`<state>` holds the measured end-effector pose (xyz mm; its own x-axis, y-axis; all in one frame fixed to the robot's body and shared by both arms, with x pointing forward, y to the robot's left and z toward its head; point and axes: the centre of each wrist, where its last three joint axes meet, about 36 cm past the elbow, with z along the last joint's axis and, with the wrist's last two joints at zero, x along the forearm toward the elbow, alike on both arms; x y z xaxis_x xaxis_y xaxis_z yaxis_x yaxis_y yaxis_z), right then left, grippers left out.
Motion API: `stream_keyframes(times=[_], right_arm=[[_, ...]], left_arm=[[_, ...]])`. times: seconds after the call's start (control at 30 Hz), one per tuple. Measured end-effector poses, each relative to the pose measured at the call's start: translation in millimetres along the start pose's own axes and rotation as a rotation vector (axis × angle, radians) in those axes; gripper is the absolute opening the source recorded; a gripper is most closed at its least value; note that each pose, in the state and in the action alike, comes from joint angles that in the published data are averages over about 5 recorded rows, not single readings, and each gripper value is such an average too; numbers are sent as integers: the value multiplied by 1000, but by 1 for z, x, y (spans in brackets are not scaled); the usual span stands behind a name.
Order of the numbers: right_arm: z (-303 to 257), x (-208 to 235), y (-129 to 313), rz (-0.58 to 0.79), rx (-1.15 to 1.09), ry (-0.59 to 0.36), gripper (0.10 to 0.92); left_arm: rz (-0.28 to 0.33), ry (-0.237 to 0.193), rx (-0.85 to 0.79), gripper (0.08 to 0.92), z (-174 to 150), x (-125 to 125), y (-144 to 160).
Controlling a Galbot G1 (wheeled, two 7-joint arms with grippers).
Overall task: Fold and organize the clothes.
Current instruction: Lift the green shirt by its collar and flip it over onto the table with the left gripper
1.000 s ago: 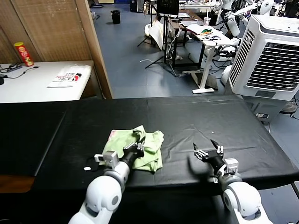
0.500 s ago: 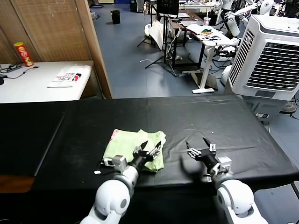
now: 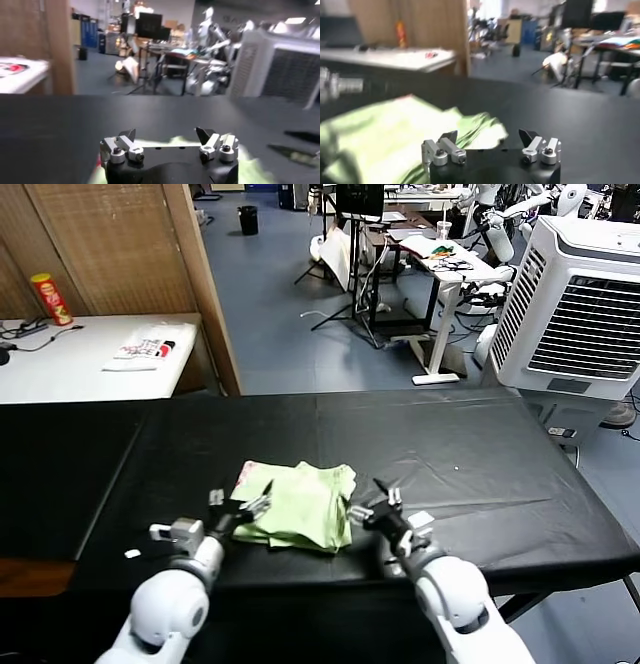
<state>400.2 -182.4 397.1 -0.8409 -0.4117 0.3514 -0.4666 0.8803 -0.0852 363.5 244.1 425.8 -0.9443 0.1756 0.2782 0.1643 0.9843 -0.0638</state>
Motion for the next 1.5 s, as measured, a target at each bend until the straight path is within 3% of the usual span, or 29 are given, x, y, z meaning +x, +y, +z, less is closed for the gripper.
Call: stream_keyframes(times=[0.13, 0.33, 0.57, 0.8, 0.93, 1.2, 1.3, 1.5], right_arm=[[7, -3, 2, 31, 36, 8, 798], [-4, 9, -7, 31, -65, -92, 798], [-19, 36, -14, 13, -139, -180, 798], [-22, 52, -12, 22, -153, -203, 798], [-23, 57, -12, 30, -156, -209, 798], [-20, 60, -10, 50, -150, -215, 798], [-19, 59, -9, 54, -151, -217, 798], [-16, 59, -2, 72, -131, -205, 798]], left_arm=[[-25, 6, 5, 798, 10, 2, 14], [-20, 7, 99, 798, 20, 0, 31], [42, 29, 292, 798, 26, -9, 46], [90, 56, 411, 791, 29, -24, 55], [89, 66, 452, 659, 33, -31, 58], [77, 78, 512, 211, 41, -36, 56], [57, 79, 507, 143, 43, -33, 53], [-31, 65, 384, 141, 38, -19, 48]])
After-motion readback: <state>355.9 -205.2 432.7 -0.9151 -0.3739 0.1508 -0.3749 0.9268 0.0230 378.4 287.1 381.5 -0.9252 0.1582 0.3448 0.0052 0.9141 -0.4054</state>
